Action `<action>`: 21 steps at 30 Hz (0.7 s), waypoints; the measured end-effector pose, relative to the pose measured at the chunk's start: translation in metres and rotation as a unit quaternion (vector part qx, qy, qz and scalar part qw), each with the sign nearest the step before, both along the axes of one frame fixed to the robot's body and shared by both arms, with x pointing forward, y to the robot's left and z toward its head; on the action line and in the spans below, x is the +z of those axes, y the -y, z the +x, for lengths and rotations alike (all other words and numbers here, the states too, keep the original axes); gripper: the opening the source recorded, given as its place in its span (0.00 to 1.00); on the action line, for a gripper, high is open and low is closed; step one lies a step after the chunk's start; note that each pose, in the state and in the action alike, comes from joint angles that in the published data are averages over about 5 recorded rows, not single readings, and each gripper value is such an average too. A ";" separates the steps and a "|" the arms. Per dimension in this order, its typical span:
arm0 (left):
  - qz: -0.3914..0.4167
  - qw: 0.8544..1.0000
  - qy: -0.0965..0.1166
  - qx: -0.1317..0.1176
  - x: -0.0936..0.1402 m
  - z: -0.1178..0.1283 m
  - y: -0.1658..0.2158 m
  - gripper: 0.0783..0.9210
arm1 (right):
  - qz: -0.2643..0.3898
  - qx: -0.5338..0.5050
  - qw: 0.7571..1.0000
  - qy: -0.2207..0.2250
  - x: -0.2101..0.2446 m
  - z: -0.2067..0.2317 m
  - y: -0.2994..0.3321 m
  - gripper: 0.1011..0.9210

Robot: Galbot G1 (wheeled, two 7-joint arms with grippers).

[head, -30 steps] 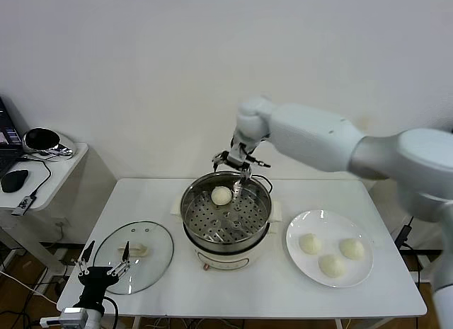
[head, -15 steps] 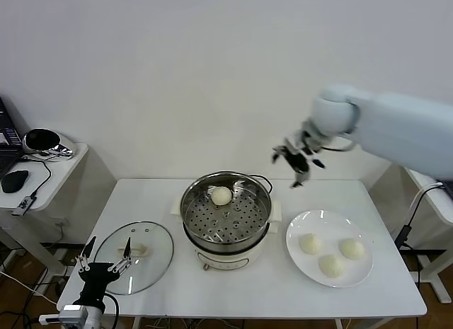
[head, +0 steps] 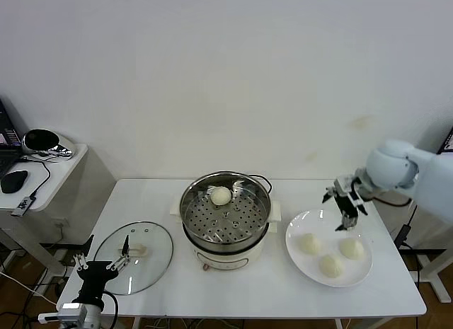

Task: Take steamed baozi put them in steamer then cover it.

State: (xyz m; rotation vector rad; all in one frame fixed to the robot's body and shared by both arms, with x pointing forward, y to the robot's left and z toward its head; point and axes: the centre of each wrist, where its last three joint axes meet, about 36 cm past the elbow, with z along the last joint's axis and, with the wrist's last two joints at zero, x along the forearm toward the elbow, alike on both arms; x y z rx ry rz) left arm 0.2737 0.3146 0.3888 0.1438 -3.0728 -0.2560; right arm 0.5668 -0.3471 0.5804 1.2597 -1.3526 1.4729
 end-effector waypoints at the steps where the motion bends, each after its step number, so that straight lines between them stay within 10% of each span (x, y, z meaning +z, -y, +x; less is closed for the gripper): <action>1: 0.000 1.000 0.000 0.001 0.000 0.000 0.000 0.88 | -0.001 -0.003 1.000 -0.001 -0.006 0.000 0.000 0.88; 21: 0.004 1.000 -0.005 0.014 -0.003 -0.004 -0.007 0.88 | -0.003 -0.018 1.000 -0.013 -0.104 0.015 -0.025 0.88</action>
